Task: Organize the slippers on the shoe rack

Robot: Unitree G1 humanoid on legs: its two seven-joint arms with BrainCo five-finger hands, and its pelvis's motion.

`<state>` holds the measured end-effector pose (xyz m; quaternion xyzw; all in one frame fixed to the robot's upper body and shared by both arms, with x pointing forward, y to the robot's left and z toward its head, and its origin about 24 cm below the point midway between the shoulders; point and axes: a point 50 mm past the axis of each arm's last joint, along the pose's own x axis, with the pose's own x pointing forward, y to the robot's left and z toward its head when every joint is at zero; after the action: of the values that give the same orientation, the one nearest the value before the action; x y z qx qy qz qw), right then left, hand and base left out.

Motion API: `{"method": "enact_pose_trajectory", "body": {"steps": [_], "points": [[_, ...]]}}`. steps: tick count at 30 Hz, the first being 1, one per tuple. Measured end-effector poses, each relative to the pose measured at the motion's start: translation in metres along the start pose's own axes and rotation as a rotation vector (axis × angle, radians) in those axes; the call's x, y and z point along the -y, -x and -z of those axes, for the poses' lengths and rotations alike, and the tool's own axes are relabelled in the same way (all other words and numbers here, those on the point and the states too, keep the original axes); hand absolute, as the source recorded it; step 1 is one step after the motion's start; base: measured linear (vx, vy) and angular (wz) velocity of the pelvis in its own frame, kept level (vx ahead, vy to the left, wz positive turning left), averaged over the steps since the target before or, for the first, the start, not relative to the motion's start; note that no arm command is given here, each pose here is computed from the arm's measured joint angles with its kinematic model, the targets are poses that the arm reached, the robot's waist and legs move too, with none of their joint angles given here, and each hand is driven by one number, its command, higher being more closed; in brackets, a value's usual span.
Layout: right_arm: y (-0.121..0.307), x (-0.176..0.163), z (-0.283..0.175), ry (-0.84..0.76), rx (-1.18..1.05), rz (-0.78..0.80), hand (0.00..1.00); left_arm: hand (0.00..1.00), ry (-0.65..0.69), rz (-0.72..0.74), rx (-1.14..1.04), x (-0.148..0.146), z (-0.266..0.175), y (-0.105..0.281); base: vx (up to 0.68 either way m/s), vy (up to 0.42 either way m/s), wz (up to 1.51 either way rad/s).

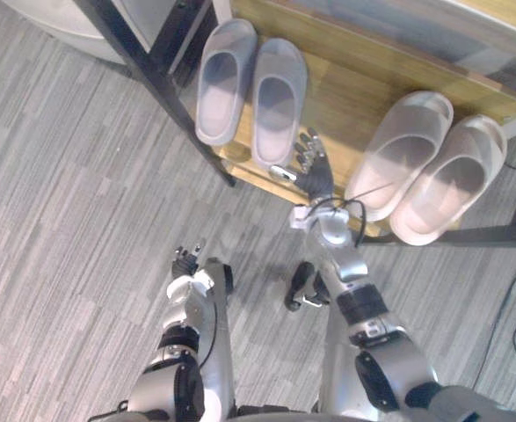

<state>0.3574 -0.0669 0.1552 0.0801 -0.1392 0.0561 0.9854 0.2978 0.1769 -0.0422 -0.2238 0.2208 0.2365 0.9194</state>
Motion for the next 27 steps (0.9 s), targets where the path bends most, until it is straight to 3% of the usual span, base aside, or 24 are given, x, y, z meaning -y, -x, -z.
{"method": "enact_pose_trajectory", "body": {"steps": [10,19,27], "points": [[-0.022,0.012,-0.012,-0.083,-0.007,0.076,0.0,0.0,-0.023,0.001,0.018,-0.003,-0.004,-0.001,0.01,0.004,0.08],[-0.027,0.013,-0.021,-0.049,0.016,0.052,0.0,0.0,-0.043,0.0,0.024,-0.007,-0.002,0.0,-0.01,-0.014,0.0],[0.018,0.014,0.021,0.066,-0.076,-0.055,0.0,0.0,-0.085,-0.01,-0.061,-0.024,0.025,0.007,0.0,0.004,-0.15]]}}
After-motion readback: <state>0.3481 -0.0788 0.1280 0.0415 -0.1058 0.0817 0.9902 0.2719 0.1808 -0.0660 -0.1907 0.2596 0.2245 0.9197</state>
